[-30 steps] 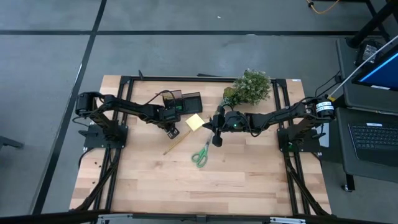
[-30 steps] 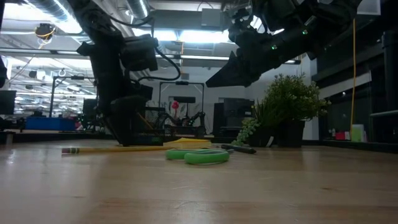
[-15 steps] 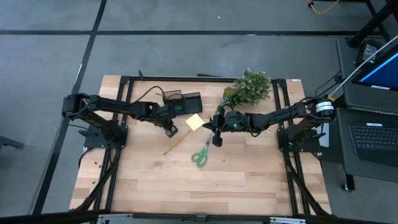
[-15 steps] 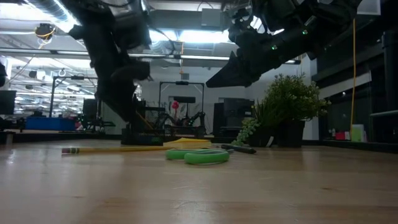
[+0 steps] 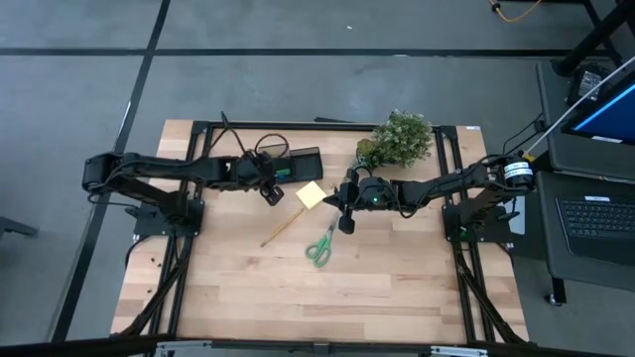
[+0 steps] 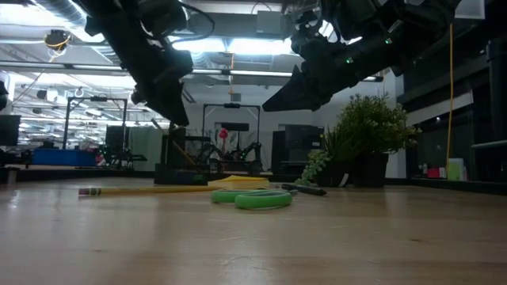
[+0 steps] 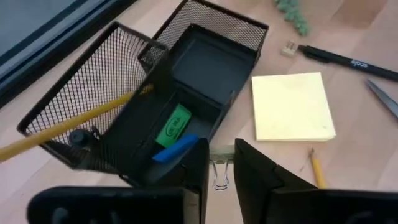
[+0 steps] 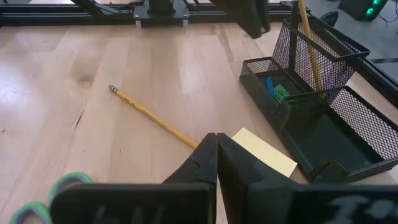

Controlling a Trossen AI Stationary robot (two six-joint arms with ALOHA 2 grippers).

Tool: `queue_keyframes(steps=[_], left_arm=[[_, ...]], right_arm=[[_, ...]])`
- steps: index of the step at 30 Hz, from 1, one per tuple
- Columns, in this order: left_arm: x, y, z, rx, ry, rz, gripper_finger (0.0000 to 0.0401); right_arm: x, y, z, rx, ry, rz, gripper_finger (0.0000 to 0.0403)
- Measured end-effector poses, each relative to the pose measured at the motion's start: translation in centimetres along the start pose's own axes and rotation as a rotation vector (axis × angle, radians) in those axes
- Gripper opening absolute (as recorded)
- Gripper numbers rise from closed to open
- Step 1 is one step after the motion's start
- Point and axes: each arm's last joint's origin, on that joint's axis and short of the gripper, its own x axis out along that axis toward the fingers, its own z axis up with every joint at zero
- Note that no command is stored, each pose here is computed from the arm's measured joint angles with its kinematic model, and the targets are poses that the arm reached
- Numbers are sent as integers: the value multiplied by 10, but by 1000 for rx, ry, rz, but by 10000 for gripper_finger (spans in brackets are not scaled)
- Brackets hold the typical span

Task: Pick and place office supplies into organizer
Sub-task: Put the left yellow paper clip into the black desk organizer

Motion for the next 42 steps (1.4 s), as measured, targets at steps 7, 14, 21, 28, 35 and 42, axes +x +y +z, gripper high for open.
queue_keyframes(steps=[7, 14, 21, 28, 35, 42], left_arm=[[9, 8, 2, 12, 19, 42, 49], [23, 15, 0, 56, 64, 81, 50], [42, 15, -7, 94, 138, 114, 50], [57, 12, -14, 126, 187, 133, 50], [63, 13, -17, 149, 201, 180, 50], [63, 12, -17, 148, 213, 143, 54]], right_arm=[[0, 0, 0, 0, 0, 0, 12], [0, 0, 0, 0, 0, 0, 12], [0, 0, 0, -1, 2, 0, 12], [0, 0, 0, -1, 5, 0, 12], [0, 0, -1, -1, 6, 0, 12], [0, 0, -1, -2, 6, 0, 12]])
